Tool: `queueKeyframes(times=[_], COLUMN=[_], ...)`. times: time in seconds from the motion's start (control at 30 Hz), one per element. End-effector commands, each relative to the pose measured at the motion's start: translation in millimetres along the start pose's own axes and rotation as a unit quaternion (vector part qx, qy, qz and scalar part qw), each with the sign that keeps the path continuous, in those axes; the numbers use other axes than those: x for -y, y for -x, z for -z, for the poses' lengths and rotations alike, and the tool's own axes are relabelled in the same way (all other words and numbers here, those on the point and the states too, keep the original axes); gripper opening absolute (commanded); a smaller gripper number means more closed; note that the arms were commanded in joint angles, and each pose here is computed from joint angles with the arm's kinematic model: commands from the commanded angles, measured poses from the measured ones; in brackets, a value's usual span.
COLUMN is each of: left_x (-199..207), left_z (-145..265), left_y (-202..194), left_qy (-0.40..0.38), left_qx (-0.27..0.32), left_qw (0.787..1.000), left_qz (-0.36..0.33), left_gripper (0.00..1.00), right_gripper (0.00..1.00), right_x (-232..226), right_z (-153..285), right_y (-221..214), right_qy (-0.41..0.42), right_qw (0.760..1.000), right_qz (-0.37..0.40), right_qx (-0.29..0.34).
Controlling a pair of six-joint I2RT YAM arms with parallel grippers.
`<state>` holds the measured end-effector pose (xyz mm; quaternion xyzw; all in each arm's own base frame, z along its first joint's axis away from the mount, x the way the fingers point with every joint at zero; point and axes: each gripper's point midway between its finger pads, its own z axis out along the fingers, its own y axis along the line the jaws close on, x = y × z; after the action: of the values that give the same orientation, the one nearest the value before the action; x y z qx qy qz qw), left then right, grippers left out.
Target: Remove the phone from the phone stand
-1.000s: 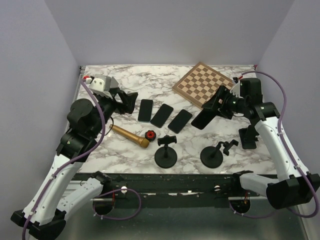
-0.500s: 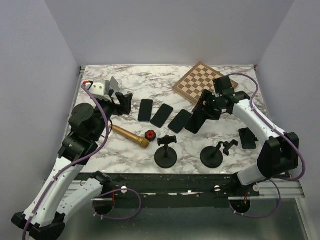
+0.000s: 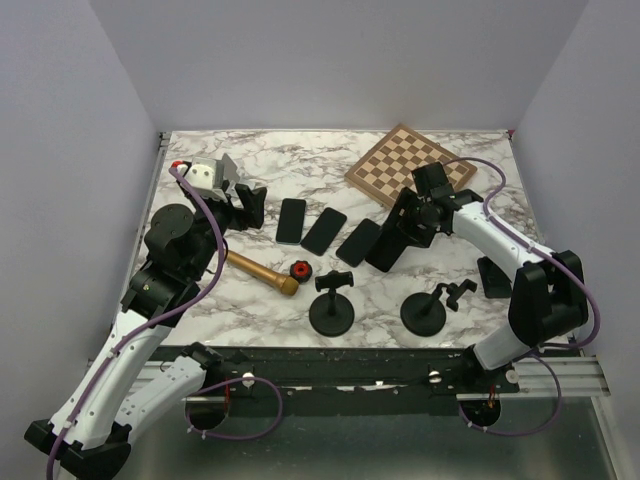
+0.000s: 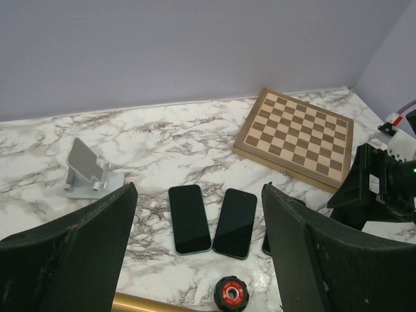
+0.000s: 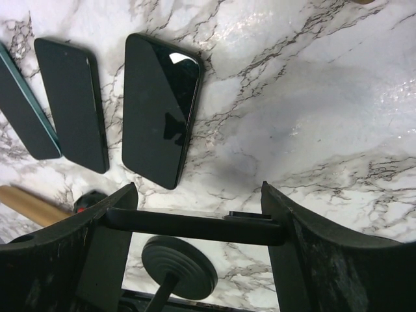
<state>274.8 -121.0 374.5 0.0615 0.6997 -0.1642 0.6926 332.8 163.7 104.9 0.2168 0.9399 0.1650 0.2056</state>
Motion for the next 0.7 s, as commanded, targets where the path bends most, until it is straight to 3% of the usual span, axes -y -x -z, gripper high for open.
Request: queueKeyframes(times=[0.0, 0.67], left_x=[-4.8, -5.5], left_z=[-0.4, -2.4], left_y=[0.4, -2.5], left_qy=[0.013, 0.015], left_qx=[0.005, 0.001], left_qw=[1.000, 1.000], left_qz=[-0.005, -0.006], left_gripper=[0.85, 0.85], right_gripper=[0.01, 0.06], right_x=[4.6, 35.3], right_z=[-15.6, -53.2], right_y=[5.1, 4.1], right_qy=[-0.012, -0.066], right_qw=[0.999, 0.994], right_qz=[-0.027, -0.073], right_qx=[0.020, 0.051])
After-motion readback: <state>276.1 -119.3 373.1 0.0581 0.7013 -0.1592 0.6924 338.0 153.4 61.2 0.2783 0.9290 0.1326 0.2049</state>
